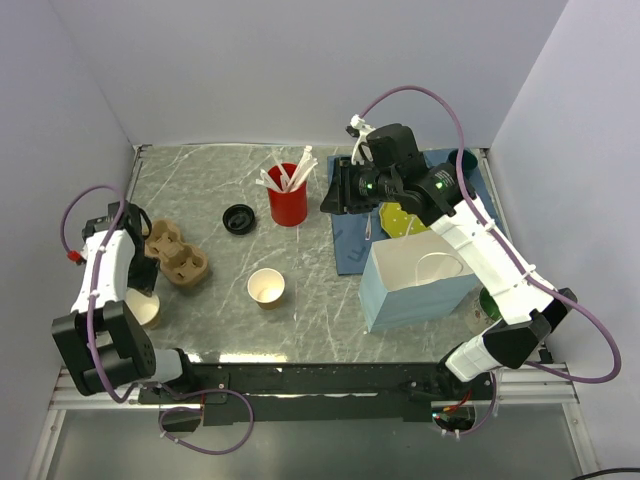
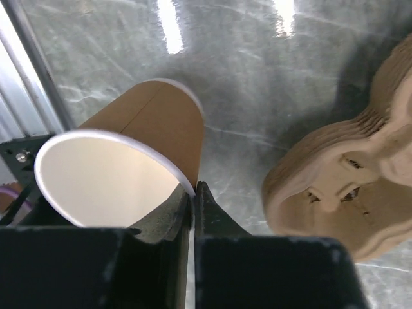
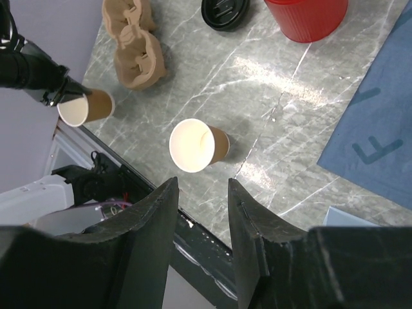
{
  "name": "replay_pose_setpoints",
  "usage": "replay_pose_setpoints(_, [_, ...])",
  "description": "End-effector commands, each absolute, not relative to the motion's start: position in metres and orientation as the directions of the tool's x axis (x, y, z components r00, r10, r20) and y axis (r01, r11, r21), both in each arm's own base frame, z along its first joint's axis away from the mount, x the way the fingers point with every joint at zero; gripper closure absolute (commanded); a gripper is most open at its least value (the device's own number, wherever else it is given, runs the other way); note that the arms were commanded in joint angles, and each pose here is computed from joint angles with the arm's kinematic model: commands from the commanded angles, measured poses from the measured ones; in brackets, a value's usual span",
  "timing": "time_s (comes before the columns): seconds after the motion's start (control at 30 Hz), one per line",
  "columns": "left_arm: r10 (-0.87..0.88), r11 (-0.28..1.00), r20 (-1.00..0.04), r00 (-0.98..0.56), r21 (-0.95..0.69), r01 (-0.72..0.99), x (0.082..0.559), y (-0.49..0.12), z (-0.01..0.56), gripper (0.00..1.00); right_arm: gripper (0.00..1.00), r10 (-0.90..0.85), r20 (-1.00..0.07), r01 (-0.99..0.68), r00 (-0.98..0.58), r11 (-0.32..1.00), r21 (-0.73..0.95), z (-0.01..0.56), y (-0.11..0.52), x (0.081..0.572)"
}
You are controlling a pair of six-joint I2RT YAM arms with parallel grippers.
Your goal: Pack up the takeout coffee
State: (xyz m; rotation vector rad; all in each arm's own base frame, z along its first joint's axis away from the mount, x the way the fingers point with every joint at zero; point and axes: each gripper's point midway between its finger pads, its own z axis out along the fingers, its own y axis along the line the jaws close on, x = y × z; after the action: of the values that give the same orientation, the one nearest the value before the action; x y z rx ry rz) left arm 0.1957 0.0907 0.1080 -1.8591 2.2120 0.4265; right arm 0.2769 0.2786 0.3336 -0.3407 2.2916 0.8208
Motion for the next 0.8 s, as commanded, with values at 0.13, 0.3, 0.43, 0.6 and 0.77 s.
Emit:
replay_pose_setpoints(0.13, [-0.899, 0.183, -0.385, -0.209, 0.104, -0.978, 0.200, 0.103, 0.107, 0.58, 0.55, -0.027, -0.718, -0.471, -0.696, 0.772, 0.428, 0.352, 0.274, 0.282])
replay_pose_setpoints(0.3, [-0.874, 0.155, -0.452, -0.177, 0.087, -0.984, 0.208, 0.116, 0.142, 0.27, 0.55, -0.037, -0.713, -0.475, -0.700, 0.769, 0.427, 0.354, 0.276, 0.283])
replay_pose_setpoints(0.43, [-0.784, 0.304, -0.558, -0.272, 0.037, -0.952, 0.258, 0.117, 0.210, 0.23, 0.55, -0.040, -0.709, -0.475, -0.704, 0.769, 0.428, 0.354, 0.277, 0.283])
replay_pose_setpoints(0.6, [-0.623, 0.658, -0.573, -0.533, -0.015, -0.752, 0.324, 0.025, 0.236, 0.27, 0.55, -0.033, -0.721, -0.475, -0.692, 0.773, 0.420, 0.359, 0.273, 0.283])
replay_pose_setpoints(0.77, [-0.519, 0.854, -0.498, -0.695, -0.274, -0.441, 0.376, -0.064, 0.214, 0.33, 0.55, -0.010, -0.753, -0.480, -0.658, 0.776, 0.409, 0.371, 0.267, 0.282])
